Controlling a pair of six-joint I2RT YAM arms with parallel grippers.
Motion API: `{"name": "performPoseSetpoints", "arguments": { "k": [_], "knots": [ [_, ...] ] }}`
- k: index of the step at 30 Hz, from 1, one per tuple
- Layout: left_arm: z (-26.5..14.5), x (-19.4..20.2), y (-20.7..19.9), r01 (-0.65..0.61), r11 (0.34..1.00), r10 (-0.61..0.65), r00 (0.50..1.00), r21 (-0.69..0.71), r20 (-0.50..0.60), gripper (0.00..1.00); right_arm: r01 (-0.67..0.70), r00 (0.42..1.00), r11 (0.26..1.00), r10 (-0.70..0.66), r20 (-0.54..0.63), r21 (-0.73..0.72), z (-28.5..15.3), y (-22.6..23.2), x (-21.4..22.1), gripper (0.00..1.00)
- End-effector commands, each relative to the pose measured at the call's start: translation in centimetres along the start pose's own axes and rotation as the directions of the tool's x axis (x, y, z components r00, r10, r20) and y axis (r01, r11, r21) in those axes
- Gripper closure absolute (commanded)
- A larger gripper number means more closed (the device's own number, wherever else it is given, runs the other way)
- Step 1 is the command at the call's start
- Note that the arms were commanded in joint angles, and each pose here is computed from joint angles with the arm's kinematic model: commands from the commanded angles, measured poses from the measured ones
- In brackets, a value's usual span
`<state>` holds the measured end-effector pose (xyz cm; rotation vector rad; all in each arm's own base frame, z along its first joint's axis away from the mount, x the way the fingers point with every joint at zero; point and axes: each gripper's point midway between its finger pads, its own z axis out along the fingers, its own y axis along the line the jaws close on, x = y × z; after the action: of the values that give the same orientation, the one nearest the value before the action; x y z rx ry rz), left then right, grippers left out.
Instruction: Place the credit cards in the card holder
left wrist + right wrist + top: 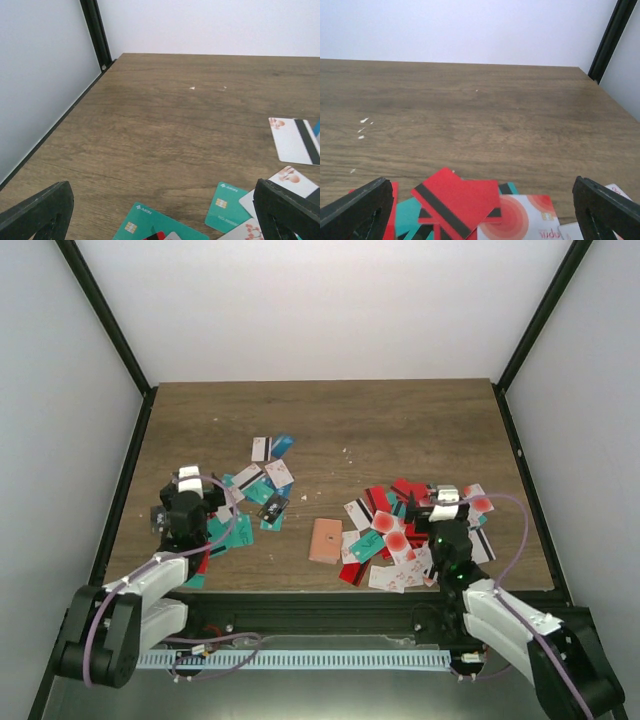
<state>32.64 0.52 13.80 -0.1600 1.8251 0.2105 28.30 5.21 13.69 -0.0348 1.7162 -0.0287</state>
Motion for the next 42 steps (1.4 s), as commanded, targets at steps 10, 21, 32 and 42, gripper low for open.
{"name": "performPoseSetpoints", "arguments": {
  "k": [10, 21, 32, 42],
  "knots": [
    [4.3, -3.2, 0.7, 0.075, 0.996, -0.082, 0.984, 0.044, 0.161, 0.0, -0.015, 0.983, 0.996, 0.031, 0.181, -0.089, 6.1, -1.7, -4.7, 0.0],
    [5.6, -1.3, 1.2, 0.079, 0.995, -0.088, 0.981, 0.058, 0.174, 0.0, -0.003, 0.99, 0.986, 0.026, 0.139, -0.168, 8.7, -2.0, -2.6, 0.0],
    [6.1, -1.3, 1.1, 0.069, 0.996, -0.076, 0.984, 0.05, 0.163, 0.0, -0.036, 0.994, 0.985, 0.053, 0.099, -0.172, 9.3, -2.5, -2.2, 0.0],
    [6.0, -1.4, 1.1, 0.069, 0.996, -0.076, 0.983, 0.051, 0.164, 0.0, -0.035, 0.994, 0.985, 0.052, 0.098, -0.171, 9.3, -2.6, -2.2, 0.0]
  ]
}}
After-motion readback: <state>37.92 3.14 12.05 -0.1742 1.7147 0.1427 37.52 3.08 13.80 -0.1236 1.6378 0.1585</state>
